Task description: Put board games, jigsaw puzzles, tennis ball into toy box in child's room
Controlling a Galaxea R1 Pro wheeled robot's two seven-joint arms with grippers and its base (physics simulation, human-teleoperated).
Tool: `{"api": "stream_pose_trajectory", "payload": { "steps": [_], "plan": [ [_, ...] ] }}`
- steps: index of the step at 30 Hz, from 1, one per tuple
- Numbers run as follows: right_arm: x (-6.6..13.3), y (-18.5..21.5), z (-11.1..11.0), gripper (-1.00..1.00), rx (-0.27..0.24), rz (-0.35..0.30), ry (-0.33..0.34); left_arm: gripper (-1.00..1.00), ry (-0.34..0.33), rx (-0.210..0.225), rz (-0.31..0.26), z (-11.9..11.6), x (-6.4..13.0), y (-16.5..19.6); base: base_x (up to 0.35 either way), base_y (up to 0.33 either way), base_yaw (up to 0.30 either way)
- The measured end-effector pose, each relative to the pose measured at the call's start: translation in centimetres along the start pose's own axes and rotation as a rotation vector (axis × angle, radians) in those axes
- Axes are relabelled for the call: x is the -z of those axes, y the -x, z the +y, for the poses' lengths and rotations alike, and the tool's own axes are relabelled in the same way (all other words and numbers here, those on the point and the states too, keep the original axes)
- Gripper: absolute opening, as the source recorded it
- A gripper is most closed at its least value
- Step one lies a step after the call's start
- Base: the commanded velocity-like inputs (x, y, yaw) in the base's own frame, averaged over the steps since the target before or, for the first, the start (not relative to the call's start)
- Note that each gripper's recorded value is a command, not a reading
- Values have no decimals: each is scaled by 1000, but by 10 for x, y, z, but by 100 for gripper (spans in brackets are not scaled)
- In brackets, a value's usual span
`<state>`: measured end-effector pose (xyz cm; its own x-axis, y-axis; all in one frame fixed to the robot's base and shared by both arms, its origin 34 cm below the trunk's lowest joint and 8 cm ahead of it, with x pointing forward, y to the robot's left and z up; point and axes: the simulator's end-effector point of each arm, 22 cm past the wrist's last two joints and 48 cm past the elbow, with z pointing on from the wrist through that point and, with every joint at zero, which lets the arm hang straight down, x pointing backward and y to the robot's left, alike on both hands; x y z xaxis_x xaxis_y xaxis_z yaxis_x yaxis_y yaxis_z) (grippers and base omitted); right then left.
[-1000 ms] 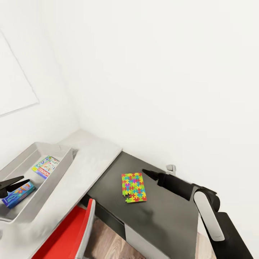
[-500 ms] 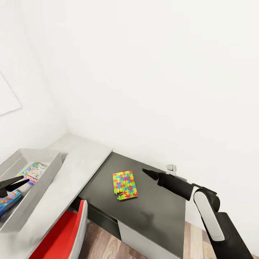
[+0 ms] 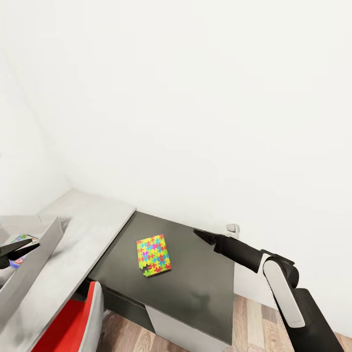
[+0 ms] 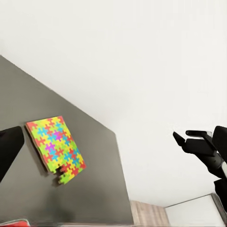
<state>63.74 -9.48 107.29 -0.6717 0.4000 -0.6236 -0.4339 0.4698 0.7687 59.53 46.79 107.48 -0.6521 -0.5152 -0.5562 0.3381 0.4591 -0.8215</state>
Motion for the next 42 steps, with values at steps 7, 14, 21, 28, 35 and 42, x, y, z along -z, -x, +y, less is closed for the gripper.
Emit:
{"api": "stream_pose_trajectory", "payload": {
  "steps": [7, 14, 21, 28, 35, 42],
  "plan": [
    [2, 7, 3, 100, 19, -23, 3, 100, -5, -7, -4, -4, 1, 2, 0, -139, -220],
    [4, 11, 7, 100, 30, -31, 5, 100, -10, -14, -9, -8, 2, 4, 0, -134, -220],
    [5, 13, 11, 100, 38, -36, 9, 100, -14, -22, -13, -12, 4, 6, 0, -133, -220],
    [6, 15, 15, 100, 45, -41, 13, 100, -19, -29, -17, -16, 5, 8, 0, -143, -215],
    [7, 18, 20, 100, 53, -46, 16, 100, -24, -36, -22, -21, 6, 11, 0, -193, -203],
    [9, 22, 24, 100, 65, -57, 21, 100, -29, -44, -26, -25, 7, 13, 0, -41, -189]
  ]
}}
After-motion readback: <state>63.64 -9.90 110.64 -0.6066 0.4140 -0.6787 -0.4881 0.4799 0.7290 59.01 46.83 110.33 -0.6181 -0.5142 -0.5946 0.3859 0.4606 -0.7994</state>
